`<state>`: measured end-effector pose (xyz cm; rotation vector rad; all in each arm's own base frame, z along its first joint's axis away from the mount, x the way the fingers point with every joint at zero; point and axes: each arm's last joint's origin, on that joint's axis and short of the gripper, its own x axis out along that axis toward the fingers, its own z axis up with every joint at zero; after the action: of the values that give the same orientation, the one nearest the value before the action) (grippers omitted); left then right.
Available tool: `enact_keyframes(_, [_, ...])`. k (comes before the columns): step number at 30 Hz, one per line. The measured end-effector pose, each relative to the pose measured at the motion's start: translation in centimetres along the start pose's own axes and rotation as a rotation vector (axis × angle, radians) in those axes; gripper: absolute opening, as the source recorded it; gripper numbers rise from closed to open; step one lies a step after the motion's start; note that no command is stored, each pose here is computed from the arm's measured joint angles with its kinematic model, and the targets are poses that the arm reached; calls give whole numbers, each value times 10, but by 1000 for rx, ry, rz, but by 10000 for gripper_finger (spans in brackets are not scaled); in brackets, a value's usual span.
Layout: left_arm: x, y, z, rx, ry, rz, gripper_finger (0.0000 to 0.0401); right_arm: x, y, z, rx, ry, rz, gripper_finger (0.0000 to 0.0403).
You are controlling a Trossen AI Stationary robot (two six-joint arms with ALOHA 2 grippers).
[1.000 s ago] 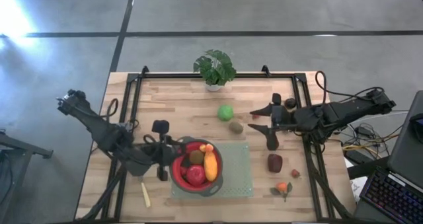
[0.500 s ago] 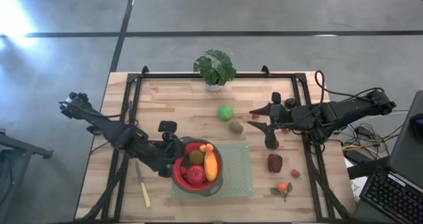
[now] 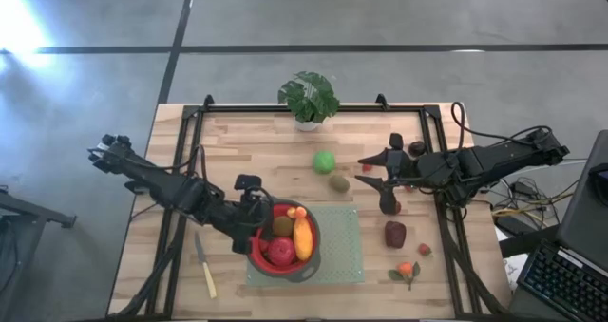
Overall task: Pick & Place Fruit
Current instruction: Put the blackberry into the red strainer, then put the top strawberry into the red strainer
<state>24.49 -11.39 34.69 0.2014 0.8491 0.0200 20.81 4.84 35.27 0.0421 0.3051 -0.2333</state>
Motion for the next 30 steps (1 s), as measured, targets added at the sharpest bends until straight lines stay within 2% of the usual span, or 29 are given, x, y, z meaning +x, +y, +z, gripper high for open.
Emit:
enact_keyframes(5, [0, 1, 0, -21, 1, 2, 220, 1, 1, 0, 1, 2, 0, 203])
enact_keyframes(8, [0, 1, 0, 5, 1, 3, 240, 10, 6, -2, -2, 12, 22, 201])
enact_keyframes(13, [1, 2, 2, 25, -10, 10, 245, 38, 24, -11, -55, 46, 132, 179])
enact_keyframes(20, [0, 4, 2, 61, -16, 28, 241, 58, 35, -13, -128, 117, 129, 126])
enact_keyframes(25, [-12, 9, 7, 62, -24, 50, 240, 46, 28, -11, -114, 314, 67, 83])
enact_keyframes(30, [-28, 13, 10, 65, -81, 101, 240, 27, 13, -18, -54, 511, -136, 48])
